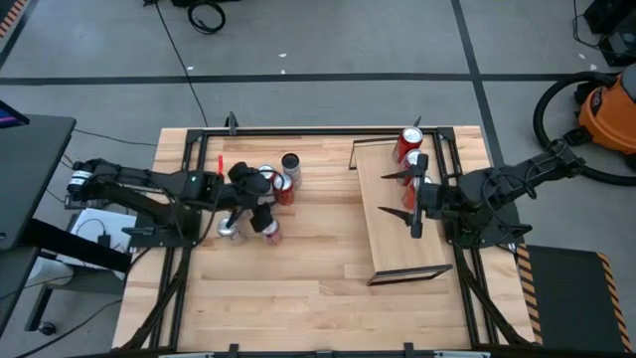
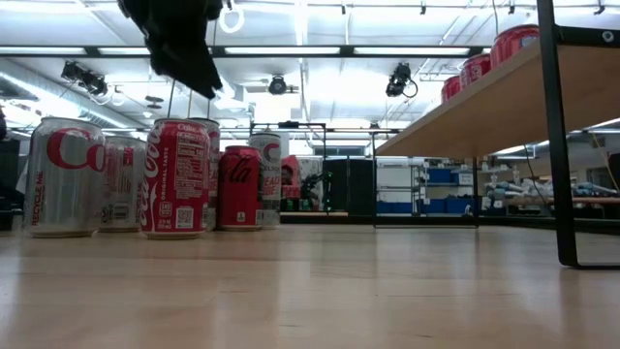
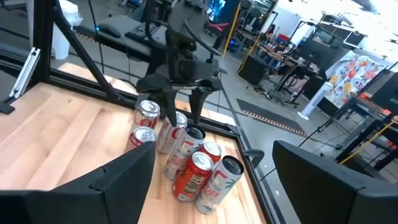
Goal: Place canned beverage on shelf
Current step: Put the bottom white pink soda can on the shelf
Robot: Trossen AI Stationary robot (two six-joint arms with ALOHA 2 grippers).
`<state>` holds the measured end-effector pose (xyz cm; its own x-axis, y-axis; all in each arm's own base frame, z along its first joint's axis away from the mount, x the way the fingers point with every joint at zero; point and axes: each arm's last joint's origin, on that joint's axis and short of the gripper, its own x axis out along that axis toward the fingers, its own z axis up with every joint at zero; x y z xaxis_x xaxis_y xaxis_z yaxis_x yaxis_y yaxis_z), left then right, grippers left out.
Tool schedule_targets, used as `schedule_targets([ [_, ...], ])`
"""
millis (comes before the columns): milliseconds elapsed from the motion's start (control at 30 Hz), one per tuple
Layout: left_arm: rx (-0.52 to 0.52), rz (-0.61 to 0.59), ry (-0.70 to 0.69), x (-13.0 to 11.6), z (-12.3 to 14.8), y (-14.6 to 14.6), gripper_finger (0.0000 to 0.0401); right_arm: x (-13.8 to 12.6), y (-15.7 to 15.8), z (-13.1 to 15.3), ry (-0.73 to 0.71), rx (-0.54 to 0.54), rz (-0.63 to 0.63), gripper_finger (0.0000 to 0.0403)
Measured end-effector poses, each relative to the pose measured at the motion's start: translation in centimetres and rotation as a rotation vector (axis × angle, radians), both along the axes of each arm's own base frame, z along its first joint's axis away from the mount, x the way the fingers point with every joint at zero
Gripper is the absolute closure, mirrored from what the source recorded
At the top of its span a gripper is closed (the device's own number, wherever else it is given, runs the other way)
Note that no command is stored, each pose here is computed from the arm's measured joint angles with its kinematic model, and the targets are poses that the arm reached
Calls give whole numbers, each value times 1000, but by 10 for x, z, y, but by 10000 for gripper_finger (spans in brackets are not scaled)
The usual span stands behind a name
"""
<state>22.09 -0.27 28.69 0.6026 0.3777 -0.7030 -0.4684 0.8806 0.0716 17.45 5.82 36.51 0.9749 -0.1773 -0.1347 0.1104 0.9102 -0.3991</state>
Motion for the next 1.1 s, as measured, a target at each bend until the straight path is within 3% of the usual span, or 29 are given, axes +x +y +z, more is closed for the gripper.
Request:
schedule_targets([
  [367, -8, -70, 107, -7, -5, 29, 122, 4, 2, -21, -15, 13, -36, 68],
  [767, 35, -57, 153, -8, -22, 32, 122, 5, 2, -26, -15, 4, -33, 68],
  [1100, 50, -85, 153, -7, -19, 27, 122, 5, 2, -29, 8, 7, -33, 68],
])
